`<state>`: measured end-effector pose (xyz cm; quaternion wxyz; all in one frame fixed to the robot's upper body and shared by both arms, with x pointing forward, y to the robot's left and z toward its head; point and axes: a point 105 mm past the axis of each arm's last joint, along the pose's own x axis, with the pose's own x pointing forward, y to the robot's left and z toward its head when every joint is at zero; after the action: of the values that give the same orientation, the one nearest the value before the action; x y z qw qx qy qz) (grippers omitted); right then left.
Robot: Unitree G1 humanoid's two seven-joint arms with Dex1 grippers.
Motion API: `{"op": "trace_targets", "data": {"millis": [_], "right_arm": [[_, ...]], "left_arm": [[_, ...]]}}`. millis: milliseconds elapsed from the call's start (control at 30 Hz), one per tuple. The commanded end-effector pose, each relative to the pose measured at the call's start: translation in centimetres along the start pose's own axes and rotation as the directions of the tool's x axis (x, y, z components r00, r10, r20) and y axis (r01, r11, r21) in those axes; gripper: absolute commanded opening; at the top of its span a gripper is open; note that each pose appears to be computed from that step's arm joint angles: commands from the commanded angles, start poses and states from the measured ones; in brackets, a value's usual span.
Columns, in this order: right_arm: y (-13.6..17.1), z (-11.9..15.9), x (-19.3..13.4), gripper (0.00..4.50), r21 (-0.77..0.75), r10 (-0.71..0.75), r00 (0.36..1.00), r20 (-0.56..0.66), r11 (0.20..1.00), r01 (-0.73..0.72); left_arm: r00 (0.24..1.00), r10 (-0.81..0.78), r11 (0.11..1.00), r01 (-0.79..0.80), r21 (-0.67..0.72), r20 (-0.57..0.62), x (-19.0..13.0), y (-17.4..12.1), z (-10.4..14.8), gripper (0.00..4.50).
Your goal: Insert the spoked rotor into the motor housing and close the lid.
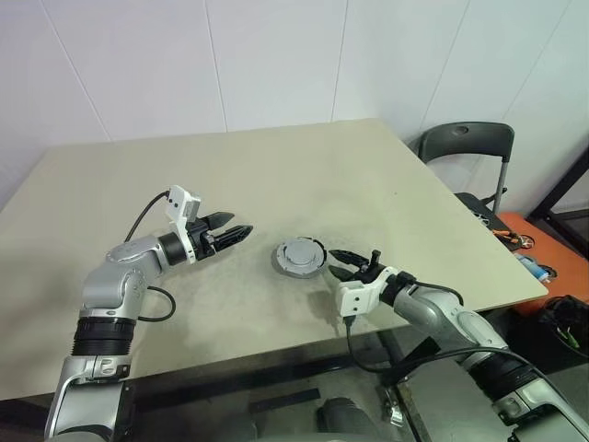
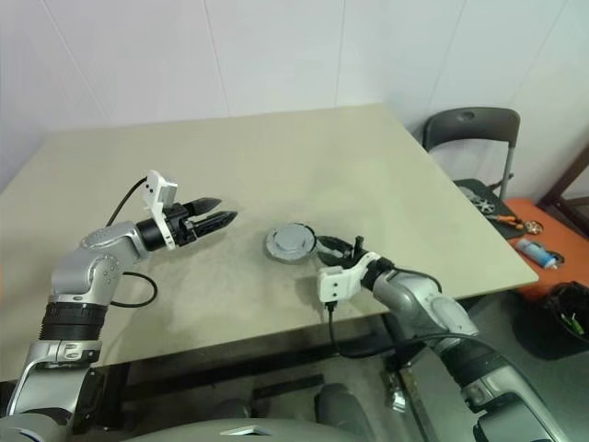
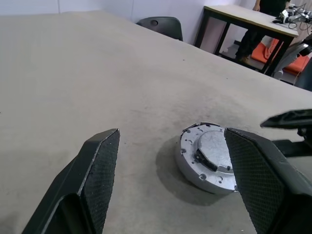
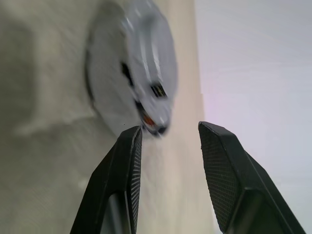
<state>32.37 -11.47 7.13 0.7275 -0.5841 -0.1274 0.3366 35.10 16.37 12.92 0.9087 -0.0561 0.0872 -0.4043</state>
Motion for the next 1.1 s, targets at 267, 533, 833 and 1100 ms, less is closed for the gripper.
{"op": "trace_targets", "data": {"millis": [267,533,833,1100], "right_arm": [[-3.5,5.3,1.4,1.95,0.851,0.094,0.98,0.175,0.486,-0.199],[-4.5,7.2,3.0,1.95,0.876,0.142,0.962,0.235,0.397,-0.272],[-4.5,2.2,5.8,1.37,0.927,0.087,0.996,-0.007,0.375,-0.026],[-5.5,3.2,6.3,0.35,0.955,0.052,0.998,0.03,0.294,-0.044]], "left_arm": [[1.0,-0.007,0.999,0.006,0.045,0.029,0.0,-0.4,1.2,3.64],[1.0,-0.008,0.999,0.006,0.048,0.03,0.3,-0.4,1.3,3.64],[0.999,-0.001,0.999,-0.001,0.048,0.035,0.1,-0.4,1.4,3.64],[0.999,0.008,0.999,-0.009,0.045,0.037,0.0,-0.4,1.3,3.64]]}}
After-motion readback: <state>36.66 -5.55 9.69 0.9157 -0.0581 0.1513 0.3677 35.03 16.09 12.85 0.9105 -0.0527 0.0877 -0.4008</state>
